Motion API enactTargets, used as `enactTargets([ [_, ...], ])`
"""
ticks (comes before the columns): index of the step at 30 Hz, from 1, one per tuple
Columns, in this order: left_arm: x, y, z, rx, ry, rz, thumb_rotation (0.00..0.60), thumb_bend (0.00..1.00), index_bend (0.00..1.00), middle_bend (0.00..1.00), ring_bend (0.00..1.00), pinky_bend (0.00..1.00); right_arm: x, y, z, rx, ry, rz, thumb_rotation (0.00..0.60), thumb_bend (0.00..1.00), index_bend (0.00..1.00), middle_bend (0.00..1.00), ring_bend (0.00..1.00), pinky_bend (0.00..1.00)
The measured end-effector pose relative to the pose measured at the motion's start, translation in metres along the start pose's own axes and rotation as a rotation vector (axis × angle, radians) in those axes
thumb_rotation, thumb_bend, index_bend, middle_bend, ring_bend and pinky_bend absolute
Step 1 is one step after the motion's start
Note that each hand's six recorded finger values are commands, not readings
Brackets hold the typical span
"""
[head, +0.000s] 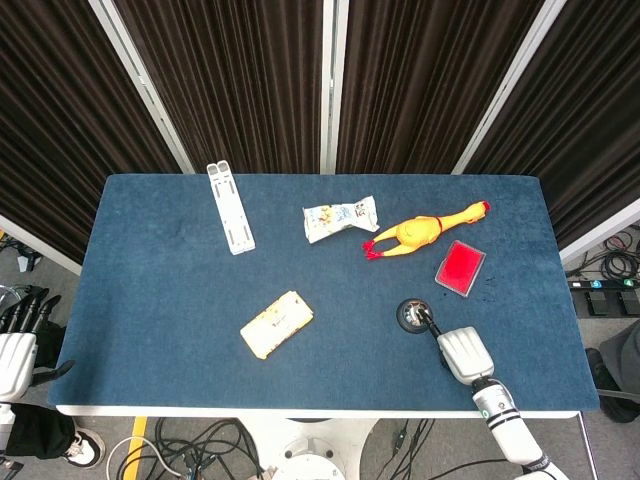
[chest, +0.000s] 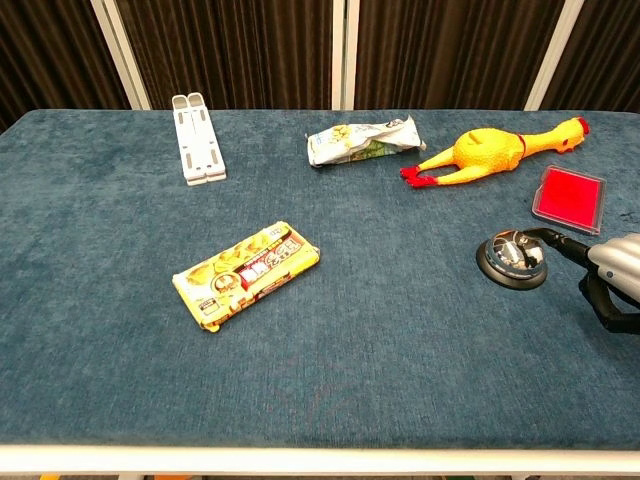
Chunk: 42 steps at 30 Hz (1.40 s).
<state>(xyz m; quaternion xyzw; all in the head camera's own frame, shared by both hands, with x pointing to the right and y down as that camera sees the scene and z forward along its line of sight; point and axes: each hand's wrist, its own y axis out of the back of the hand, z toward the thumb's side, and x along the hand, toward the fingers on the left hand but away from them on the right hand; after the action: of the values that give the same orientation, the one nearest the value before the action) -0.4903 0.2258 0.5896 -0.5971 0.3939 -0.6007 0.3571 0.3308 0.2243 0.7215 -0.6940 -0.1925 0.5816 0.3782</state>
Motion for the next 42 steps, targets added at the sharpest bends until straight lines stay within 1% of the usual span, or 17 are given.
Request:
enactTargets([
  [6, 0.001, 0.002, 0.003, 0.001, -0.008, 0.013, 0.600, 0.11, 0.08, 0.00, 0.00, 0.12, 0.001, 0.021, 0.003, -0.017, 0.011, -0.087, 0.600, 1.00, 0.00, 0.91, 0.86, 0.84],
  [7, 0.001, 0.002, 0.003, 0.002, -0.008, 0.013, 0.600, 0.11, 0.08, 0.00, 0.00, 0.12, 0.001, 0.023, 0.003, -0.018, 0.013, -0.093, 0.600, 1.00, 0.00, 0.91, 0.86, 0.84],
  [10, 0.001, 0.002, 0.003, 0.004, -0.007, 0.006, 0.600, 0.11, 0.08, 0.00, 0.00, 0.12, 0.001, 0.019, 0.002, -0.018, 0.010, -0.070, 0.600, 1.00, 0.00, 0.91, 0.86, 0.84],
  [14, 0.000, 0.003, 0.001, 0.003, -0.001, 0.009, 0.600, 0.11, 0.08, 0.00, 0.00, 0.12, 0.000, 0.006, -0.001, -0.020, 0.003, -0.006, 0.600, 1.00, 0.00, 0.91, 0.86, 0.84],
  [16, 0.001, 0.004, 0.001, -0.001, 0.002, 0.016, 0.600, 0.11, 0.08, 0.00, 0.00, 0.12, -0.001, 0.002, -0.002, -0.020, -0.005, 0.014, 0.600, 1.00, 0.00, 0.91, 0.86, 0.84],
  [19, 0.001, 0.005, -0.001, -0.005, 0.004, 0.024, 0.600, 0.11, 0.08, 0.00, 0.00, 0.12, -0.002, 0.004, -0.001, -0.025, -0.007, 0.007, 0.600, 1.00, 0.00, 0.91, 0.86, 0.84],
  [26, 0.000, 0.006, 0.001, -0.005, -0.001, 0.027, 0.600, 0.11, 0.08, 0.00, 0.00, 0.12, -0.003, 0.026, 0.000, -0.051, -0.001, -0.079, 0.600, 1.00, 0.00, 0.91, 0.86, 0.84],
  [29, 0.001, 0.005, 0.001, -0.004, -0.002, 0.023, 0.600, 0.11, 0.08, 0.00, 0.00, 0.12, -0.004, 0.023, -0.002, -0.046, -0.003, -0.065, 0.600, 1.00, 0.00, 0.91, 0.86, 0.84],
  [38, 0.001, 0.004, -0.003, -0.012, 0.012, 0.014, 0.600, 0.11, 0.08, 0.00, 0.00, 0.12, 0.000, -0.008, -0.001, -0.030, -0.006, 0.029, 0.600, 1.00, 0.00, 0.91, 0.86, 0.84],
  [40, 0.001, 0.004, -0.003, -0.012, 0.010, 0.016, 0.600, 0.11, 0.08, 0.00, 0.00, 0.12, 0.000, -0.008, -0.001, -0.034, -0.007, 0.030, 0.600, 1.00, 0.00, 0.91, 0.86, 0.84],
  [42, 0.000, 0.005, -0.003, -0.014, 0.009, 0.019, 0.600, 0.11, 0.08, 0.00, 0.00, 0.12, 0.001, -0.002, 0.000, -0.041, -0.003, 0.004, 0.600, 1.00, 0.00, 0.91, 0.86, 0.84],
])
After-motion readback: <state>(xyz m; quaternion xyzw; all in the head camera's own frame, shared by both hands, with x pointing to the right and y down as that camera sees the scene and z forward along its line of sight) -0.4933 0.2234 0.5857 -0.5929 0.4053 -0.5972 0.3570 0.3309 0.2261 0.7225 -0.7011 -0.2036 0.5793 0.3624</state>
